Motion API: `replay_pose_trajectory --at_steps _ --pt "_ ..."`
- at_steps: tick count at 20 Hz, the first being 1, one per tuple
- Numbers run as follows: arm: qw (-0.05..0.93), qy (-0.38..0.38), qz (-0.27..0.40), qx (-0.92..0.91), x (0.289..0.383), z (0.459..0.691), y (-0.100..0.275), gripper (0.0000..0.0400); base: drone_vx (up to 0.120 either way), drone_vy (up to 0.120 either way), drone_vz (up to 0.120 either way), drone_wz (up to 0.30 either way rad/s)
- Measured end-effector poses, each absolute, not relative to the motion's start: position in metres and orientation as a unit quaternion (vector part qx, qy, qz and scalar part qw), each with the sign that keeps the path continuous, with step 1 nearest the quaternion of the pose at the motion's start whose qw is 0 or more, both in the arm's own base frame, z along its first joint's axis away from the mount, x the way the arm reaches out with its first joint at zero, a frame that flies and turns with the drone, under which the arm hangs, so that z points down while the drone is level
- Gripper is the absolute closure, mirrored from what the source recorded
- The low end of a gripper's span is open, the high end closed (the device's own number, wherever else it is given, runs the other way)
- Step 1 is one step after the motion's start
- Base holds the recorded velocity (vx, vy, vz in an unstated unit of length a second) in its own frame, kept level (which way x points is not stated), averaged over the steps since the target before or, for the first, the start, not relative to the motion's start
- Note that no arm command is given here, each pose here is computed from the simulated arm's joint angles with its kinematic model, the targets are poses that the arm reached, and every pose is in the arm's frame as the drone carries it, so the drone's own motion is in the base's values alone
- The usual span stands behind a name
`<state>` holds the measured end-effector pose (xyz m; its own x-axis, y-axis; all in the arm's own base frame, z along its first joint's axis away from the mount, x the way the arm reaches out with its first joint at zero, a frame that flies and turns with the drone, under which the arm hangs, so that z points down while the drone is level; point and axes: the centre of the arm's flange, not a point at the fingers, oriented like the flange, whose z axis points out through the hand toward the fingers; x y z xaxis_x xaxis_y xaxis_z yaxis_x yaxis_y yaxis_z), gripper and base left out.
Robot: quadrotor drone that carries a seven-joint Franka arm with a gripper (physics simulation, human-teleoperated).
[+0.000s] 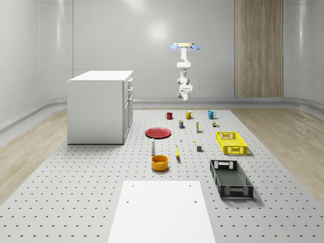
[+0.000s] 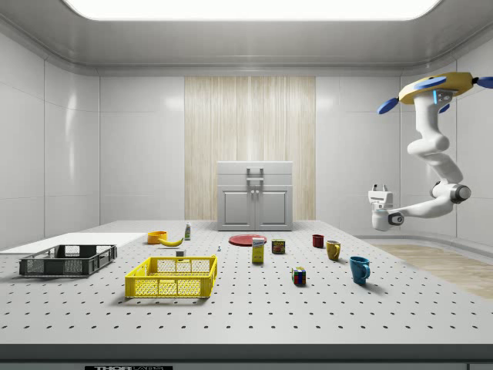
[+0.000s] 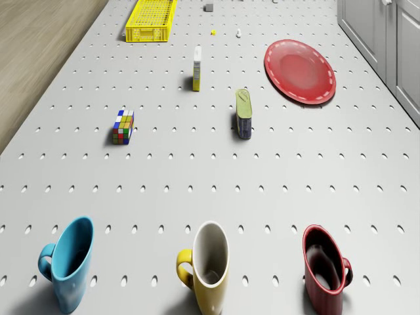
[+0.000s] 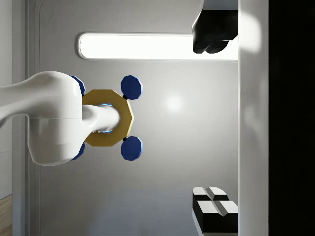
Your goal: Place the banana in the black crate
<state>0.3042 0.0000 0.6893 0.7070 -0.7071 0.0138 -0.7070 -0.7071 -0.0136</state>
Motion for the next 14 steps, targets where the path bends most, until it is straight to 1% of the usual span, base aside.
replay_pose_trajectory --at_steps 14 --pt "0.005 0.383 -0.014 -0.924 0.3033 0.6913 0.0002 0.0 0.12 -0.12 0.0 0.0"
